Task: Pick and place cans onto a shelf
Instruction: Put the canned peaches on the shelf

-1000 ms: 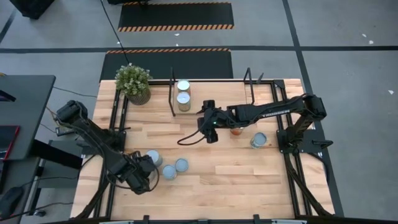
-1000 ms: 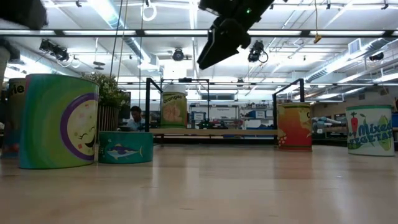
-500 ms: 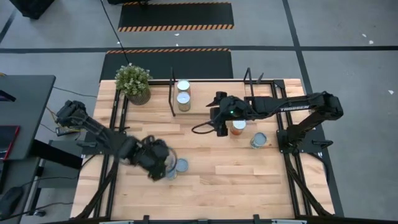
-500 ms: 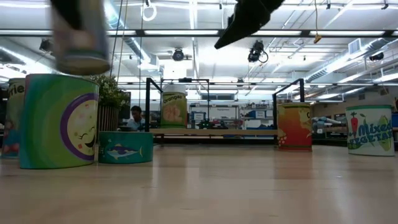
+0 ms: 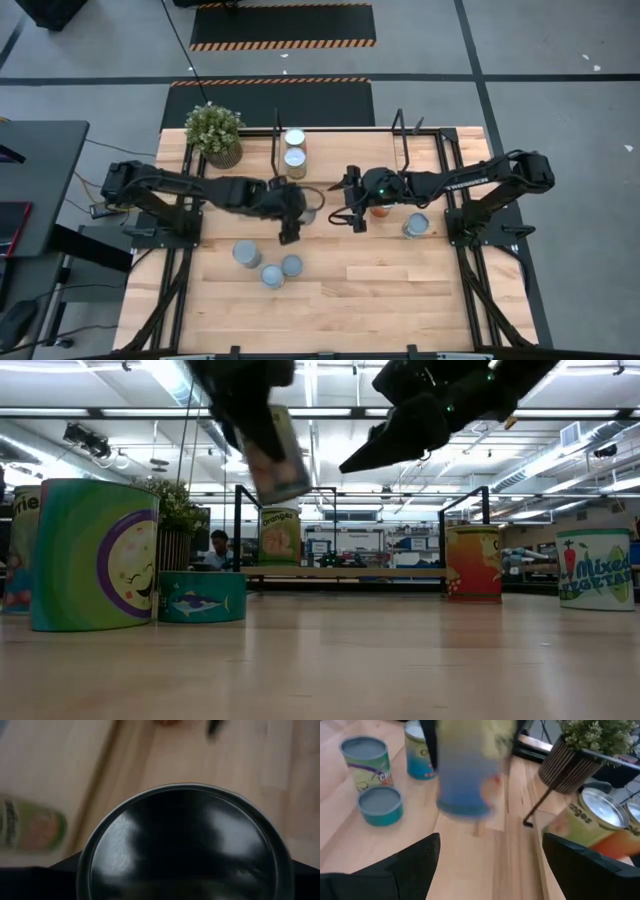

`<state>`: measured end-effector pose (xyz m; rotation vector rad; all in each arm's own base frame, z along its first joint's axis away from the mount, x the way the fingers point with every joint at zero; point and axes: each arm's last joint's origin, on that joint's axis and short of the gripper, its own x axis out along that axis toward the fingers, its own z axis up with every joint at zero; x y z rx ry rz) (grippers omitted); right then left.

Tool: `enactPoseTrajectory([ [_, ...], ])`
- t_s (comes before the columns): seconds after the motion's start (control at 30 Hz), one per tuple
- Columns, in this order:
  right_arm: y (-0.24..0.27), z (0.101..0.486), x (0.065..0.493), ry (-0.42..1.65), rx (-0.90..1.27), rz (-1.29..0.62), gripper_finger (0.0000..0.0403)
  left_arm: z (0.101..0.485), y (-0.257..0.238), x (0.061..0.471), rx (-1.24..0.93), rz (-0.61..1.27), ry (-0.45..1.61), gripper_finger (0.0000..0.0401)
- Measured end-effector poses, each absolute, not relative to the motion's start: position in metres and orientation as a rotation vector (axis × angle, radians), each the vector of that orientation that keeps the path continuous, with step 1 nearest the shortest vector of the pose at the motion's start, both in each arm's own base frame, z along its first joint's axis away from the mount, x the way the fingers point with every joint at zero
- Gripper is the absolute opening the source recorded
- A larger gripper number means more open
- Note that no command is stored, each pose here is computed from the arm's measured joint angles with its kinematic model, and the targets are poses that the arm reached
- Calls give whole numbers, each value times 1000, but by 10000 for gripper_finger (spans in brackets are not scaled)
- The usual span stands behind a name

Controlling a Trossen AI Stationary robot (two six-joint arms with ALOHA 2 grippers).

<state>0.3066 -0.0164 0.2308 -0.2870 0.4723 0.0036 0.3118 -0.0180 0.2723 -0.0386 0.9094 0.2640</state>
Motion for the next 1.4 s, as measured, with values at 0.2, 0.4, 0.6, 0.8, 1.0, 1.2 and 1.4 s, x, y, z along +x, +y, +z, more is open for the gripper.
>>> enactPoseTrajectory([
  [0.2, -17, 221, 316, 431, -257, -53, 373, 270, 6, 323, -5, 288, 867, 311],
  [0.4, -18, 206, 326, 450, -280, -168, 396, 271, 14, 328, -17, 292, 824, 311],
  [0.6, -15, 200, 336, 381, -264, -174, 398, 272, 15, 329, -19, 297, 804, 311],
  [0.8, -15, 196, 343, 319, -274, -186, 398, 273, 15, 330, -16, 295, 789, 311],
  [1.0, -16, 194, 347, 287, -335, -198, 381, 274, 15, 331, -26, 300, 776, 311],
  [1.2, -22, 183, 352, 286, -334, -211, 340, 274, 15, 331, -27, 305, 777, 311],
  [1.4, -25, 184, 352, 282, -329, -215, 321, 274, 15, 331, -24, 304, 776, 312],
])
